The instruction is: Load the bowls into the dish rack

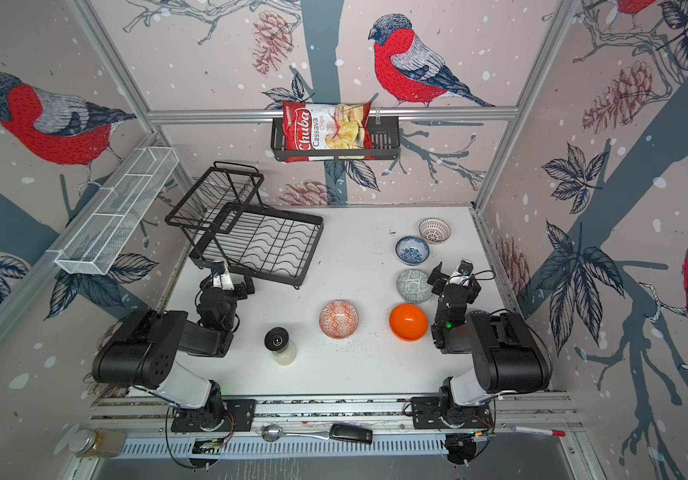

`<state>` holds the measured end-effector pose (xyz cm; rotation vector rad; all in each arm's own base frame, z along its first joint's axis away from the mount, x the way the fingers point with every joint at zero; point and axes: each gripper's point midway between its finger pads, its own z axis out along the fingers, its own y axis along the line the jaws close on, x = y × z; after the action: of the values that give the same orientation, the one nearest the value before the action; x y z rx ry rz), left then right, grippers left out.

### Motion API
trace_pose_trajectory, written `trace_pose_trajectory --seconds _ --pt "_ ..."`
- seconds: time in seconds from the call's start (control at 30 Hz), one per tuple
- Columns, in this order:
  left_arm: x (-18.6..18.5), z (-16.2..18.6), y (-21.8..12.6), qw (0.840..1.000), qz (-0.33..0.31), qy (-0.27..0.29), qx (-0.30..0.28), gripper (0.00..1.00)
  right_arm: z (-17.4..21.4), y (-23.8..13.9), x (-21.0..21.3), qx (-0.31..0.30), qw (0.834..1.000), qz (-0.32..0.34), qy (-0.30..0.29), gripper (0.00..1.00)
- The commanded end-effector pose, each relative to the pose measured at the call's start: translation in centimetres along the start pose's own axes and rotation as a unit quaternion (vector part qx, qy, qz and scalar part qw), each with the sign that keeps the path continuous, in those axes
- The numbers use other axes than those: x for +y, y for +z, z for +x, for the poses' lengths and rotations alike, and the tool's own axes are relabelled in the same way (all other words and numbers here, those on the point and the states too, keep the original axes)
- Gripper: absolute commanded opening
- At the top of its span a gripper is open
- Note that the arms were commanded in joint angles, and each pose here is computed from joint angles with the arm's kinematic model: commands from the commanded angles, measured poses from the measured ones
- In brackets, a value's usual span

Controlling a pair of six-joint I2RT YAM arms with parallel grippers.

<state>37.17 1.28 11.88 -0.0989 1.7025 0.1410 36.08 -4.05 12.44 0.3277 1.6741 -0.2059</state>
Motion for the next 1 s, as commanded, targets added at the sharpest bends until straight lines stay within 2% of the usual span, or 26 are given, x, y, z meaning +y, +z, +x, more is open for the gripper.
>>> trace_pose_trajectory --seconds 0.0,0.13,0.23,0.37,0.43,0.47,0.5,0.63,0.7,0.77,0.8,0.83,0.87,0.9,0.97 --pt "0.1 -1.2 0.1 1.0 0.0 -0.003 -0.023 0.99 -0.8 -0.2 -0.8 -0.017 0.999 0.03 0.014 1.0" --pt "0.1 -1.3 0.1 1.0 0.0 -0.003 -0.024 0.99 -0.9 -0.3 -0.8 -0.018 0.999 0.03 0.014 1.0" --pt "1.2 -2.2 -0.5 0.999 -0.041 -0.011 -0.032 0.97 -1.3 -0.9 -1.2 -0.03 0.999 0.022 0.026 1.0" --pt "2.3 -3.3 -0.1 0.997 -0.078 -0.022 -0.011 0.97 -1.7 -1.1 -0.8 -0.035 0.999 0.009 0.021 1.0" --pt "2.8 -3.6 -0.3 0.995 -0.095 -0.028 -0.016 0.97 -3.6 -1.2 -1.3 -0.046 0.998 0.049 0.016 1.0" --pt "3.0 -3.8 -0.4 0.994 -0.106 -0.027 -0.017 0.97 -3.9 -0.9 -1.4 -0.018 0.998 0.06 0.021 1.0" --pt "3.0 -4.0 -0.6 0.993 -0.115 -0.025 -0.016 0.97 -5.0 -0.8 -1.6 -0.019 0.997 0.06 0.035 1.0" --pt "3.6 -5.1 -1.1 0.986 -0.166 -0.024 -0.014 0.97 -6.2 -2.3 -2.9 -0.059 0.993 0.088 0.054 0.99" --pt "4.1 -5.4 -1.2 0.98 -0.19 -0.057 0.013 0.97 -6.2 -1.8 -2.4 -0.044 0.993 0.089 0.061 1.0" --pt "3.6 -6.4 -0.9 0.977 -0.181 -0.1 0.043 0.97 -6.4 -0.9 -1.2 -0.018 0.994 0.076 0.074 1.0" --pt "3.1 -6.5 -0.8 0.977 -0.171 -0.113 0.062 0.97 -6.6 -0.7 -1.1 -0.014 0.989 0.077 0.124 1.0" --pt "2.5 -7.3 -0.8 0.976 -0.155 -0.137 0.073 0.97 -6.3 -0.4 -1.0 0.005 0.977 0.073 0.201 0.99" --pt "2.0 -7.9 -1.0 0.975 -0.139 -0.151 0.084 0.97 -6.6 0.0 0.3 0.03 0.973 0.019 0.228 0.99" --pt "1.6 -8.4 -1.2 0.975 -0.127 -0.16 0.089 0.97 -7.1 0.1 1.5 0.041 0.974 -0.025 0.22 1.0" --pt "1.2 -9.0 -2.0 0.972 -0.111 -0.185 0.09 0.97 -7.7 -0.6 2.0 0.033 0.975 -0.045 0.213 1.0"
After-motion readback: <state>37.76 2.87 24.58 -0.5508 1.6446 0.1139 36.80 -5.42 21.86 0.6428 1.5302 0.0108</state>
